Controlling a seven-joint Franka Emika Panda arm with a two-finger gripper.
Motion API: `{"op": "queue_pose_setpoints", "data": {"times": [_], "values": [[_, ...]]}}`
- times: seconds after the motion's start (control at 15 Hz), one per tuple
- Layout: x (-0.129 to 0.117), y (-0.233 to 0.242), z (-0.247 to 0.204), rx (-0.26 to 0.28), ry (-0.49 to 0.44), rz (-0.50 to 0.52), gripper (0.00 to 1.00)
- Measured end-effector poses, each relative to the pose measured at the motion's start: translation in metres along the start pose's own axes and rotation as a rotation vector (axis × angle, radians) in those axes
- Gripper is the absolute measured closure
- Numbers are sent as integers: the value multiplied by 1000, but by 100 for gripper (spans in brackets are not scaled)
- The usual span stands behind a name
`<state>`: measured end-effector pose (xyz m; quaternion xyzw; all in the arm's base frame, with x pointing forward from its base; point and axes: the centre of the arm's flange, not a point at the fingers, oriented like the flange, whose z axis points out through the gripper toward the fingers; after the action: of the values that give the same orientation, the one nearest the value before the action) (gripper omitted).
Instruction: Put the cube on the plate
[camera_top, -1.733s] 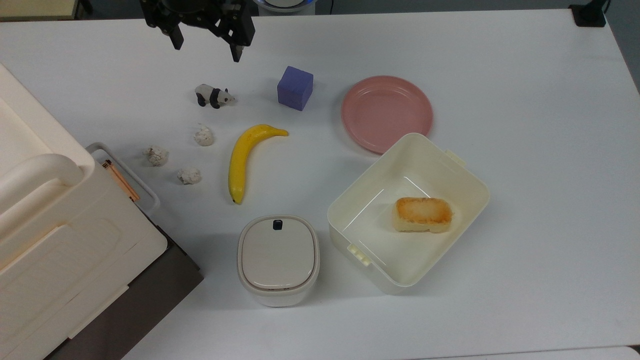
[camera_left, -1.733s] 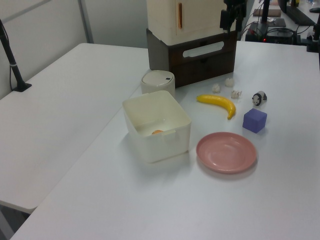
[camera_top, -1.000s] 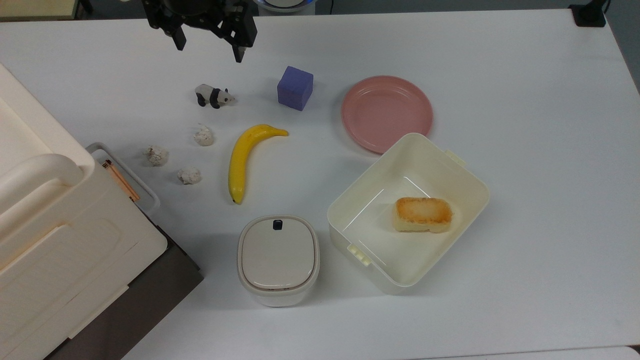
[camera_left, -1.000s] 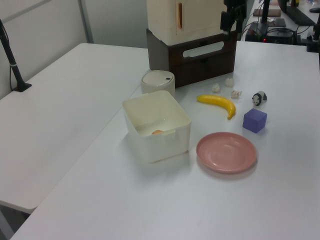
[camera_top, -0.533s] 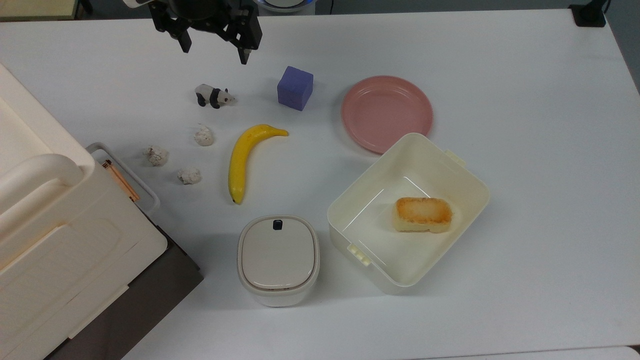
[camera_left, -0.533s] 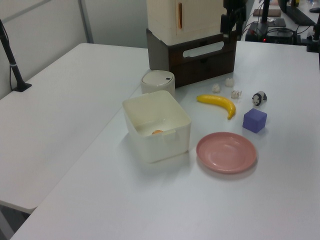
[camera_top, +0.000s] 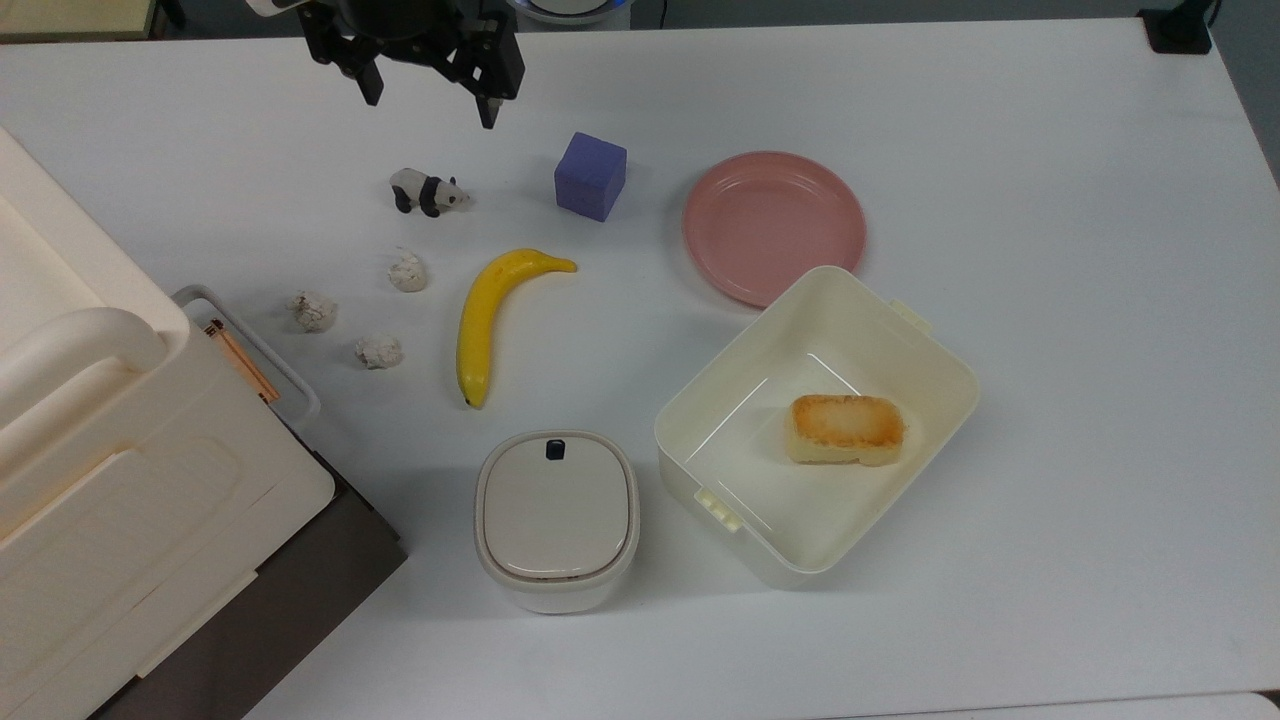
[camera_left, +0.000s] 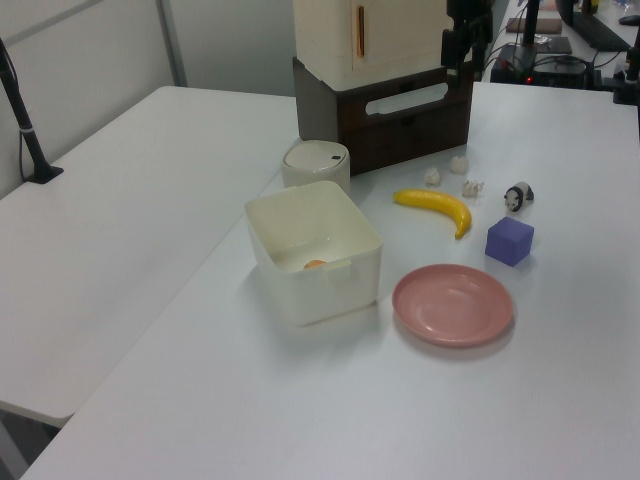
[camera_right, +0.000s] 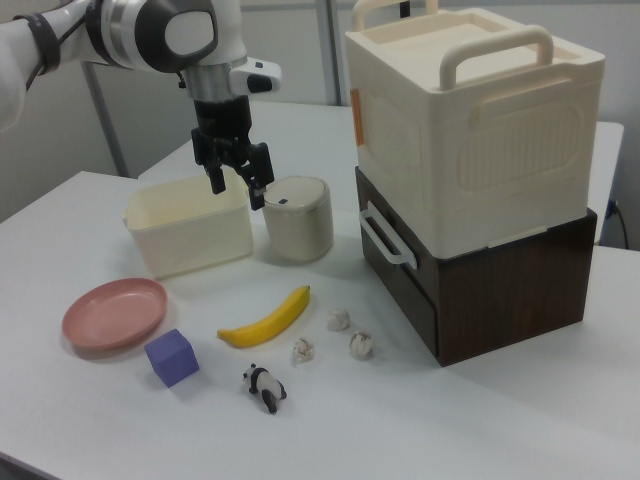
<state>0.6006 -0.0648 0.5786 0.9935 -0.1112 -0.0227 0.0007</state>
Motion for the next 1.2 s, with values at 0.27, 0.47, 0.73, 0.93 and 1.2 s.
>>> {"op": "queue_pose_setpoints", "data": {"times": [0.27,0.47,0.73,0.93,1.2], "values": [[-4,7,-7,2,4,3,0],[-10,20,-17,5,5,4,0],[-12,20,-20,7,10,-9,0],[-12,27,-23,7,15,-3,0],[-21,41,-30,9,-12,-11,0]]}}
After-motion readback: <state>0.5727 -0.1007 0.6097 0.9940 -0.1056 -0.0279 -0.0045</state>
